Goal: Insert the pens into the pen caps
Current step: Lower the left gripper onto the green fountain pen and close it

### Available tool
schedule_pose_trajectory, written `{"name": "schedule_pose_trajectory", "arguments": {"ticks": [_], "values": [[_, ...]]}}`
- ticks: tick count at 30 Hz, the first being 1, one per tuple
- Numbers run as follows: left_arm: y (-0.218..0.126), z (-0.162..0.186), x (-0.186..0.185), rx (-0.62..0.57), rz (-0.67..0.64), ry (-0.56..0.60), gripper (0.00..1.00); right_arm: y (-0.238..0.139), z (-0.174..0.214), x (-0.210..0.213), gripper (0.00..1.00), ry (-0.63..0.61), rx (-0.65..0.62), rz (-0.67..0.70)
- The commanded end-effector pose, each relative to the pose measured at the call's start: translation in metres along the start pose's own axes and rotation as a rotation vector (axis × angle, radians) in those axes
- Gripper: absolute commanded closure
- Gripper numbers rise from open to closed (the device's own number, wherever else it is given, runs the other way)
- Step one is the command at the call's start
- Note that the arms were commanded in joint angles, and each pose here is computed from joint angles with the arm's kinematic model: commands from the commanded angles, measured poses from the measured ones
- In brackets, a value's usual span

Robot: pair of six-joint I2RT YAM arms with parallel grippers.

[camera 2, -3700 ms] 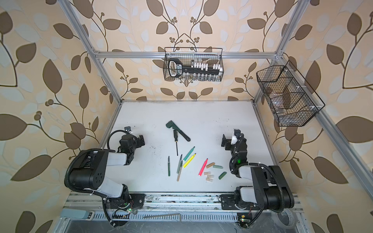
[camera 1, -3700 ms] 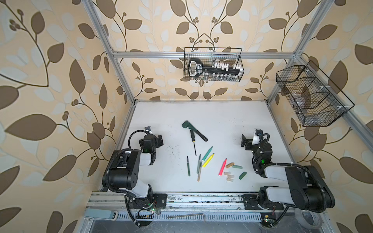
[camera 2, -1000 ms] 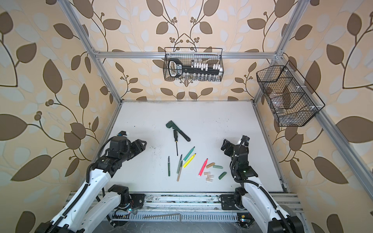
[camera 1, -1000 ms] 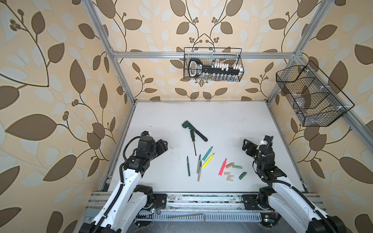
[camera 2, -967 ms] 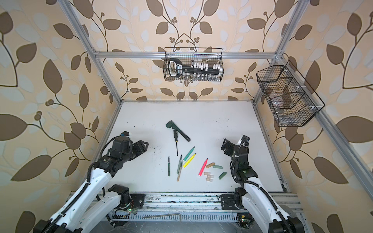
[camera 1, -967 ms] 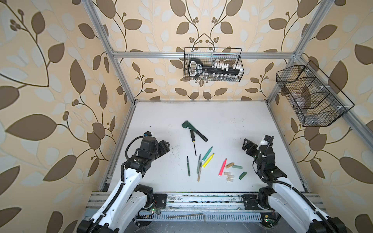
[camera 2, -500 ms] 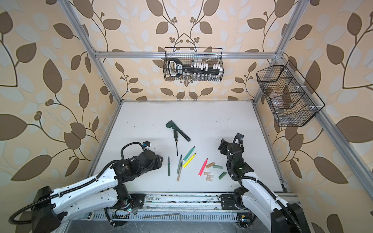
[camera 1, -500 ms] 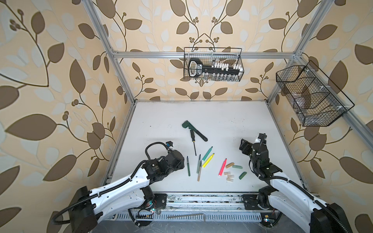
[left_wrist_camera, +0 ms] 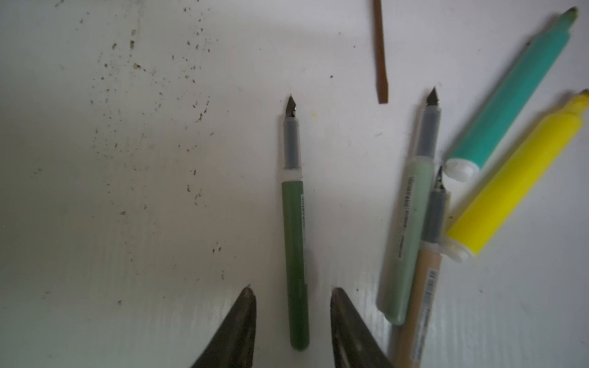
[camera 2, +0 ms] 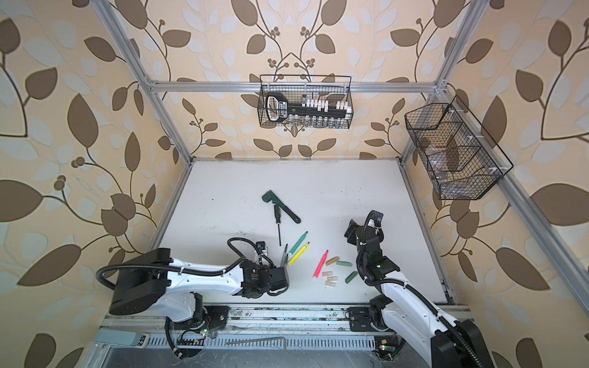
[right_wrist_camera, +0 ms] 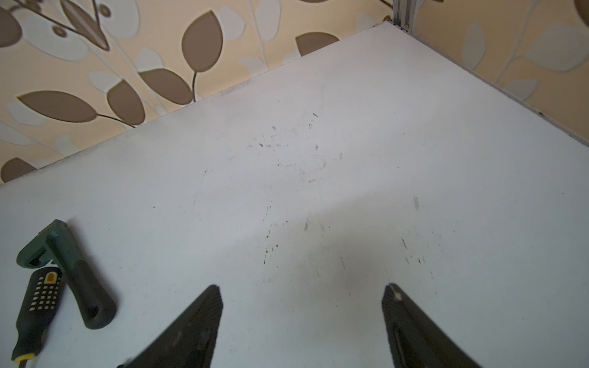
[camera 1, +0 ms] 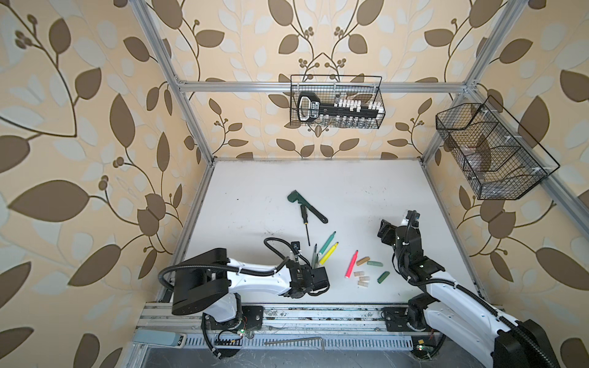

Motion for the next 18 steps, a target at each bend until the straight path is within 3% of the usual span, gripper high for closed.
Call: {"name": "schedule_pose_trajectory", "arguments": {"ticks": [1, 7, 14, 18], "values": [[0.002, -0.001, -0.002, -0.056, -0.047, -0.045, 0.60, -0.004, -0.008, 0.002, 0.20, -0.002, -0.021, 0.004], [0.016, 0.000, 0.000, -0.036, -0.072, -0.039, 0.59, -0.004, -0.008, 0.002, 0.21, -0.006, -0.021, 0.002], [0.038, 0.000, -0.001, 0.051, -0.071, -0.048, 0.71, -0.004, -0.007, 0.003, 0.21, -0.009, -0.017, 0.008], [0.046, -0.001, 0.000, 0.083, -0.096, -0.045, 0.83, -0.005, -0.007, 0.002, 0.21, -0.007, -0.017, 0.015]]}}
Point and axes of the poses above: each gripper's point midway between its finger pads, its own y axis out along the fingers, its own x axis along the line the jaws close on, z = x × y, the point moved 10 cm from there along -y, back along the fingers, and after that the axes turned 8 degrees about -y, right-handed, at the moved point
